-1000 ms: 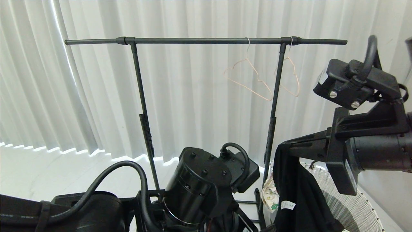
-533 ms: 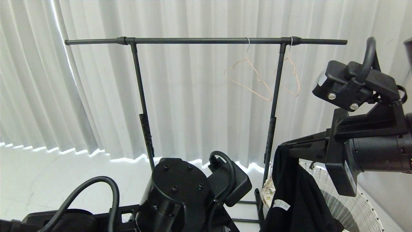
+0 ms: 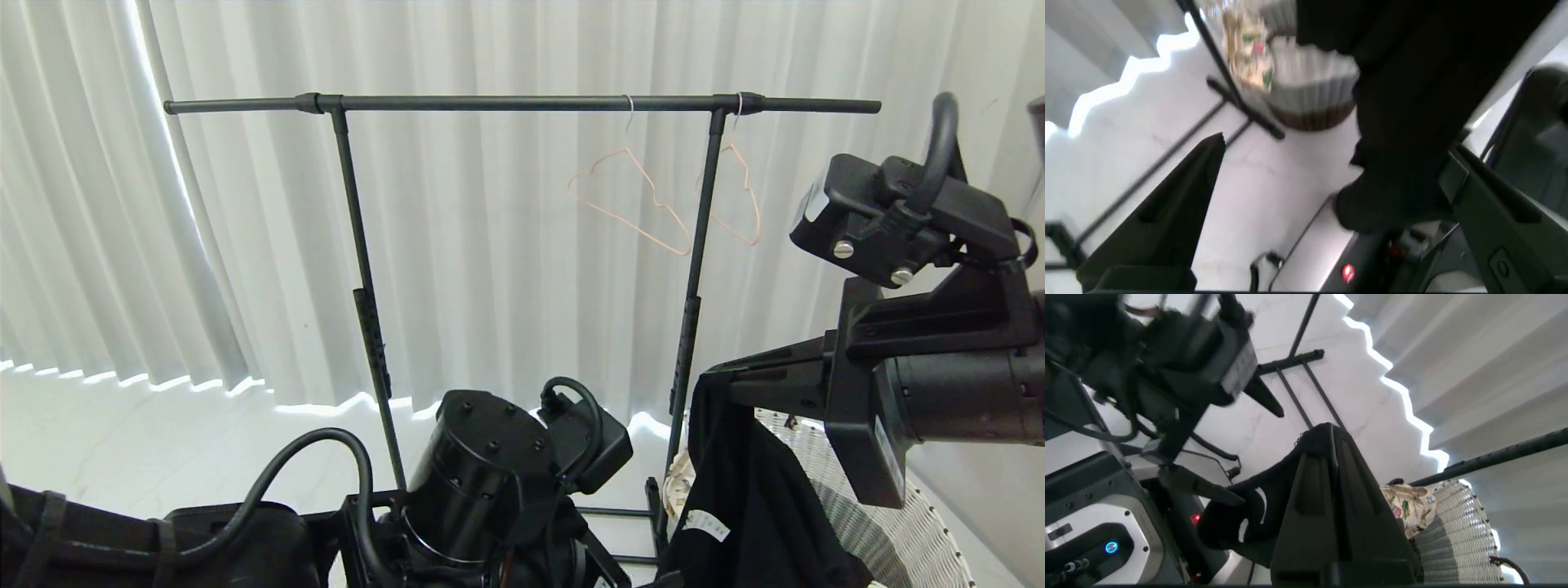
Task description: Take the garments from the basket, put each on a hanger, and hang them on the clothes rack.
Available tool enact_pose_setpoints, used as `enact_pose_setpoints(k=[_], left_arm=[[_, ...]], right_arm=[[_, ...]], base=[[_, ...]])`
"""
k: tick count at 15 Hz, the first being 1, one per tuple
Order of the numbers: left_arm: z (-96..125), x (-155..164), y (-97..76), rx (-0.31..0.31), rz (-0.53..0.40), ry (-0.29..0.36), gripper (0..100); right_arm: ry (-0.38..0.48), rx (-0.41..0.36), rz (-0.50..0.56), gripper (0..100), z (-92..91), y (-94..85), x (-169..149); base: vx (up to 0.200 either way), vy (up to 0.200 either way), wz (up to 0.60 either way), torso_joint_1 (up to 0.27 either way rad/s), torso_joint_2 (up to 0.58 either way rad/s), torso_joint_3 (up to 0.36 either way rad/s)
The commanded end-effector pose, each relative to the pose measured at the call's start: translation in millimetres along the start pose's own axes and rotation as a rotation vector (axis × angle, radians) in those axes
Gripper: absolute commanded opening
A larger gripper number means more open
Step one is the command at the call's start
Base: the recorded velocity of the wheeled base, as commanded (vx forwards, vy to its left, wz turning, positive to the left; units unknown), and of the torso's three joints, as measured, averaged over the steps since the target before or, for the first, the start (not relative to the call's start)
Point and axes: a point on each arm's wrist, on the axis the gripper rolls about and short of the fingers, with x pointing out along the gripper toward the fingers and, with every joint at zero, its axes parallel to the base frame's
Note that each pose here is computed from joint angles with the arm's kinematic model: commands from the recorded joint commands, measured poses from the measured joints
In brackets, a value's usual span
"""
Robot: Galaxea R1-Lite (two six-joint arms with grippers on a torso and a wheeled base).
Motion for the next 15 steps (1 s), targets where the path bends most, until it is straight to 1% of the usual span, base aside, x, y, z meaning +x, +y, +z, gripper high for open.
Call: enact_pose_setpoints(k=[1,3,4,6,9,12,14,15], left_arm=[[-12.0,10.8,1.5,-0.007,0.002,0.056,100],[-12.0,10.8,1.5,-0.007,0.002,0.056,100],[-12.9,12.0,1.1,-0.006,-0.001,0.061,0],[-12.7,13.3,1.3,-0.006,-0.001,0.061,0],[-11.9,12.9,-4.9,0.005,-0.017,0.057,0],[-14.1,14.1,-5.4,0.007,-0.009,0.066,0],[-15.5,13.8,-3.0,0.012,0.097,0.067,0],[-13.9,13.8,-2.3,0.011,0.130,0.044,0]], right_arm=[[-0.001,-0.002,0.002,0,0.0,0.7,-0.5],[-0.002,-0.005,0.007,0,0.5,2.0,-0.2],[-0.001,-0.005,0.007,0,0.4,2.0,0.4],[-0.002,-0.011,0.016,0,0.8,4.3,0.3],[-0.002,-0.014,0.022,0,1.0,5.7,0.8],[-0.003,-0.014,0.022,0,1.0,5.7,0.3],[0.007,-0.007,0.022,0,-1.2,5.8,2.1],[0.019,0.001,0.021,0,-3.8,5.8,3.5]], base=[[0.000,0.000,0.00,0.000,0.00,0.000],[0.000,0.000,0.00,0.000,0.00,0.000],[0.000,0.000,0.00,0.000,0.00,0.000],[0.000,0.000,0.00,0.000,0.00,0.000],[0.000,0.000,0.00,0.000,0.00,0.000],[0.000,0.000,0.00,0.000,0.00,0.000],[0.000,0.000,0.00,0.000,0.00,0.000],[0.000,0.000,0.00,0.000,0.00,0.000]])
